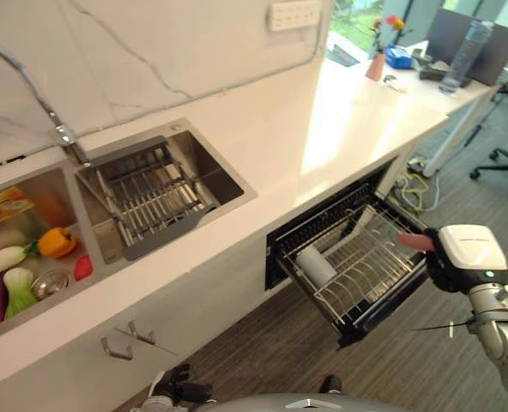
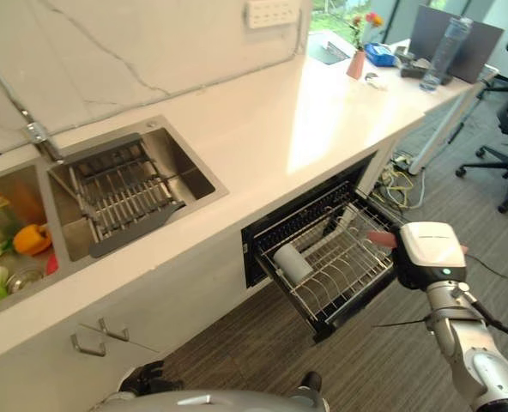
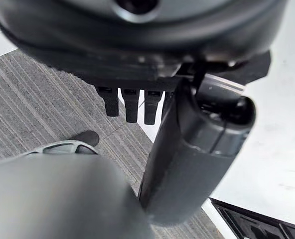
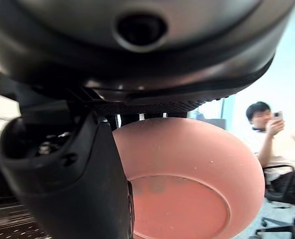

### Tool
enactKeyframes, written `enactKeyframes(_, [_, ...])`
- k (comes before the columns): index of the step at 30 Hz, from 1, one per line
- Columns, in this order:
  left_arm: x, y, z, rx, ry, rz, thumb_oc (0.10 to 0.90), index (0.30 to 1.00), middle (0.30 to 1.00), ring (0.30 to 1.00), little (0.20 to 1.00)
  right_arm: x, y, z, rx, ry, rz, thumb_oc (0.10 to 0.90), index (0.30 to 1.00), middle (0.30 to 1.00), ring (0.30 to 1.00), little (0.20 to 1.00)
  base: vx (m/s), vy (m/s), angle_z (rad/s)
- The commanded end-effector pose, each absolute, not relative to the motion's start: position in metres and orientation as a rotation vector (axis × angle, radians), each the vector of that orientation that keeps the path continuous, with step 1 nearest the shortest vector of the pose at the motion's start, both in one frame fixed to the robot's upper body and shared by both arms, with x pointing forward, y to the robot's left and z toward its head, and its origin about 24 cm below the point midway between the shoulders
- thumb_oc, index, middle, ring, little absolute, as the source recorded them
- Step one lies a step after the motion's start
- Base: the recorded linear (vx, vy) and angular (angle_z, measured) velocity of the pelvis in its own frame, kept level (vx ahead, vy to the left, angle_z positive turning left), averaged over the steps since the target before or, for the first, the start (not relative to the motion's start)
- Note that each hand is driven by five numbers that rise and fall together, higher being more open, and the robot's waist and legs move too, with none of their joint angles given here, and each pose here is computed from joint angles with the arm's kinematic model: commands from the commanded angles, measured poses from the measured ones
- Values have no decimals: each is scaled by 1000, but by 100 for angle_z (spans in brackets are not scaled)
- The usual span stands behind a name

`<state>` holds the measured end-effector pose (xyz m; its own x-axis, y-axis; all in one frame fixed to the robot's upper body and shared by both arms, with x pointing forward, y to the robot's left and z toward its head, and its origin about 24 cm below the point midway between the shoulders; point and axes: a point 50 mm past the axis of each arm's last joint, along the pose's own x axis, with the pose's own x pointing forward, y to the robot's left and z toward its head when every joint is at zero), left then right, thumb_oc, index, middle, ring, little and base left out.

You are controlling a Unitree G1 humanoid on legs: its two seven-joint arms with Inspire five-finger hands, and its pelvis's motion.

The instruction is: Place the dishes in the dishwasher.

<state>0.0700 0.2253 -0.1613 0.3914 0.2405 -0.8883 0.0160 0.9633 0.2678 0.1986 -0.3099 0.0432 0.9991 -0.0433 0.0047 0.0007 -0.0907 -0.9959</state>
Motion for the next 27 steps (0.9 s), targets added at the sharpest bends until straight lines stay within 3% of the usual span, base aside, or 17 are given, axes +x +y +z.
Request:
enactKeyframes(1, [56, 229, -164, 286, 1223, 114, 800, 900, 900, 900, 900, 240, -309, 103, -1671, -209, -217, 400, 300, 300, 300, 300, 15, -77, 46])
enactKeyframes(13, [30, 235, -167, 315, 1305, 93, 800, 900, 900, 900, 900, 276, -338, 65, -1782, 58, -171, 400, 300, 300, 300, 300, 22, -82, 32])
enactKeyframes(27, [29, 229, -167, 309, 1283, 73, 800, 900, 900, 900, 900, 255, -334, 3, -1814, 272, -98, 400, 300, 300, 300, 300, 10, -36, 19])
